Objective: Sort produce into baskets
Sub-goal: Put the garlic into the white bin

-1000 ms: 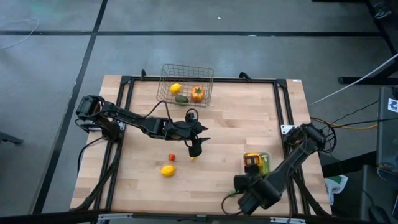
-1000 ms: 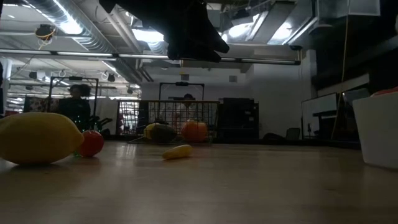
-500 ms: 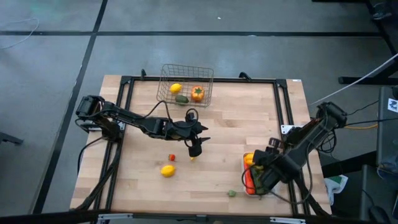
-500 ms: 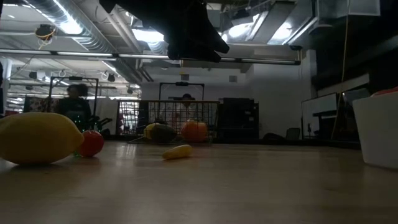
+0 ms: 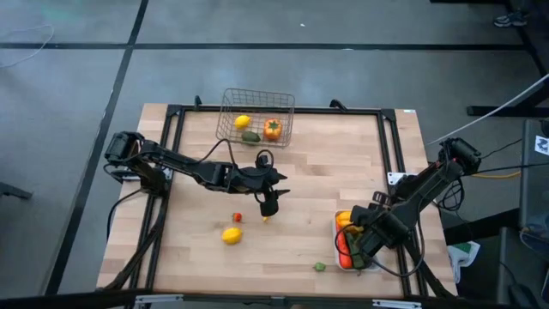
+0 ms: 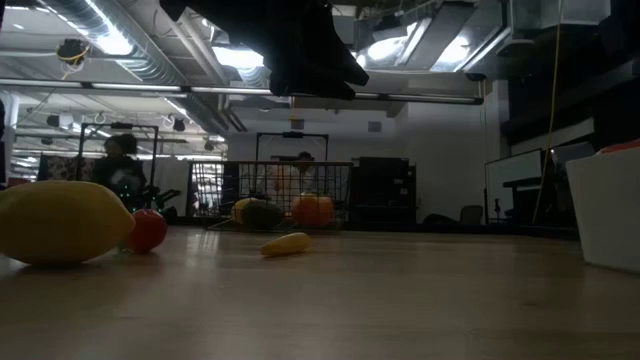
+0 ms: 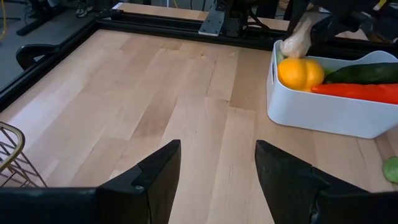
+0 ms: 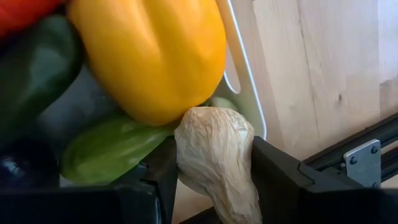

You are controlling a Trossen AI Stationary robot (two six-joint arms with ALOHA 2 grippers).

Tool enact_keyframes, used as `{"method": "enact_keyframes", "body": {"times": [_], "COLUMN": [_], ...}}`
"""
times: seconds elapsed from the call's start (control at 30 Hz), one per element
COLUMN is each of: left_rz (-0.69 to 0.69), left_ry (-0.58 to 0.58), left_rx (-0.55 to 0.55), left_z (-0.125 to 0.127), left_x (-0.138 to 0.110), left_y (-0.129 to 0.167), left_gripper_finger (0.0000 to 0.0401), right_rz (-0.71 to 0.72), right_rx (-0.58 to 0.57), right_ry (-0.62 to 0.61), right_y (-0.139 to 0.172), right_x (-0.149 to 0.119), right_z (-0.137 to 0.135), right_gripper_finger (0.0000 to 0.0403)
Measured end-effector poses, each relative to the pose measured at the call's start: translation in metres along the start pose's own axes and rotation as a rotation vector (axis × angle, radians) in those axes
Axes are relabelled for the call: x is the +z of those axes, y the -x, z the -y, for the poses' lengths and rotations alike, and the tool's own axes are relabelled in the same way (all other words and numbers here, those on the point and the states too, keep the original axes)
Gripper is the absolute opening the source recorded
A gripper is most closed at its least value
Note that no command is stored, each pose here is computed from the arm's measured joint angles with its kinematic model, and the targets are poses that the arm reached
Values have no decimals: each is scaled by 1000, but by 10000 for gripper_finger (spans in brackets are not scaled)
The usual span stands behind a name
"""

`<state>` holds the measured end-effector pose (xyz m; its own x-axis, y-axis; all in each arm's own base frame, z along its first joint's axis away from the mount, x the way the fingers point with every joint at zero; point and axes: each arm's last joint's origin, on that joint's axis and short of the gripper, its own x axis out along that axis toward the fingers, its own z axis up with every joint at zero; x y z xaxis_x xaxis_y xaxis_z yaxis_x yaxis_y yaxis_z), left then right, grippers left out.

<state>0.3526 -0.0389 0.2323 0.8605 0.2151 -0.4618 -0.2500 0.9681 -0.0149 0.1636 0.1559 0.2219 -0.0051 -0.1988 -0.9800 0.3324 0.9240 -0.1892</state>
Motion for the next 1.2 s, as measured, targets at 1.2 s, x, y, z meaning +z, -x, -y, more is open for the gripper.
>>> {"method": "enact_keyframes", "body": {"times": [1.2], "left_rz": [0], "left_ry": [2], "left_rx": [0], "left_z": [0], "left_x": [0], "left_y": [0], "left_gripper_finger": [202], "right_rz": [25], "right_rx": [53], "right_ry": [-4], "right_y": [0], "right_x": [3], "right_z": [-5], "right_gripper_finger": [288]}}
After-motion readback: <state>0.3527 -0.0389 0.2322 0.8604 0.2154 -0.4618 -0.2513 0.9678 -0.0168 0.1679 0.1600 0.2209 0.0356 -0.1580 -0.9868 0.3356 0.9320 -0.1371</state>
